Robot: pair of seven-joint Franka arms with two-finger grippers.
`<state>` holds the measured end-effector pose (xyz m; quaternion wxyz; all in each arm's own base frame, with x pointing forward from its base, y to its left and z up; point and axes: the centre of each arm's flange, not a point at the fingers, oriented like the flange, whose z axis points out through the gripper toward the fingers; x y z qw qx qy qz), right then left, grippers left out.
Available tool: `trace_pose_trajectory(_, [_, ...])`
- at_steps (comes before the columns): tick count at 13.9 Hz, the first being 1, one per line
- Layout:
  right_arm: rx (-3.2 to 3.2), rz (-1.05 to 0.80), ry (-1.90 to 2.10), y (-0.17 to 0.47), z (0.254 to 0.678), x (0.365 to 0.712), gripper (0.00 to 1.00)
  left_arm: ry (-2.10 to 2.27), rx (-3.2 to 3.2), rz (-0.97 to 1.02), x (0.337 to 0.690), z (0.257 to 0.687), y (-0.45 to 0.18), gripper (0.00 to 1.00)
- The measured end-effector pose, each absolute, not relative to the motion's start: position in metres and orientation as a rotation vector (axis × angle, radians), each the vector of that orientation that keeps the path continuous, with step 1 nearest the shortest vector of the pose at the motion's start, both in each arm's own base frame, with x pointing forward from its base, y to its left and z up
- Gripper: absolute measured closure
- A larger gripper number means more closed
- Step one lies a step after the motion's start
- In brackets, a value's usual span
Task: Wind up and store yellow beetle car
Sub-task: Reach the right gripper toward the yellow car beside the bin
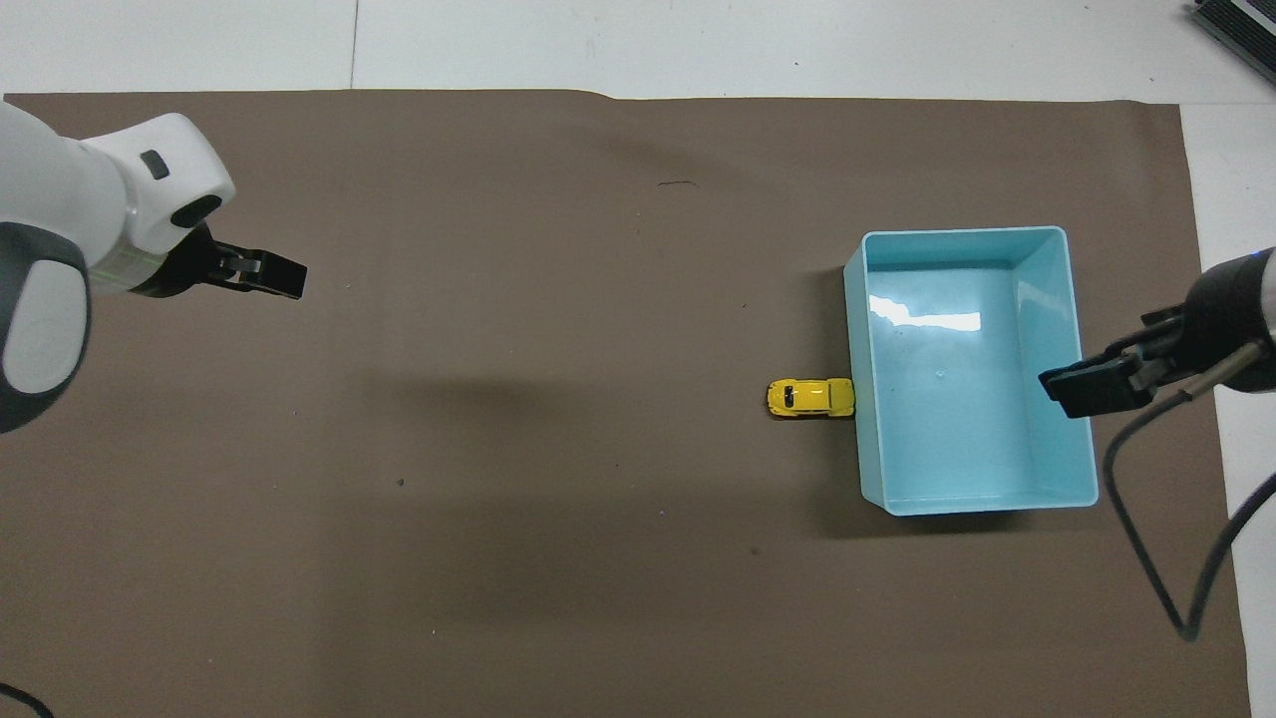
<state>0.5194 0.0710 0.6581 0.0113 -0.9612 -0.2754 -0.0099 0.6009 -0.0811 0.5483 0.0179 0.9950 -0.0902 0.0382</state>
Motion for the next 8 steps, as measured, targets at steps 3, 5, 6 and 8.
trace_pose_trajectory(3, [-2.833,-0.027,-1.310,0.099,0.656,0.509,0.00,-0.204,3.089,0.084,0.595,0.581,-0.052,0.00])
trace_pose_trajectory(5, [-2.682,-0.035,-1.602,0.101,0.654,0.510,0.00,-0.212,3.103,0.062,0.586,0.597,-0.050,0.00])
trace_pose_trajectory(6, [-2.601,-0.049,-1.737,0.100,0.653,0.512,0.00,-0.218,3.117,0.048,0.582,0.604,-0.049,0.00])
trace_pose_trajectory(8, [-2.437,-0.060,-1.969,0.102,0.644,0.518,0.00,-0.224,3.123,0.049,0.571,0.621,-0.049,0.00])
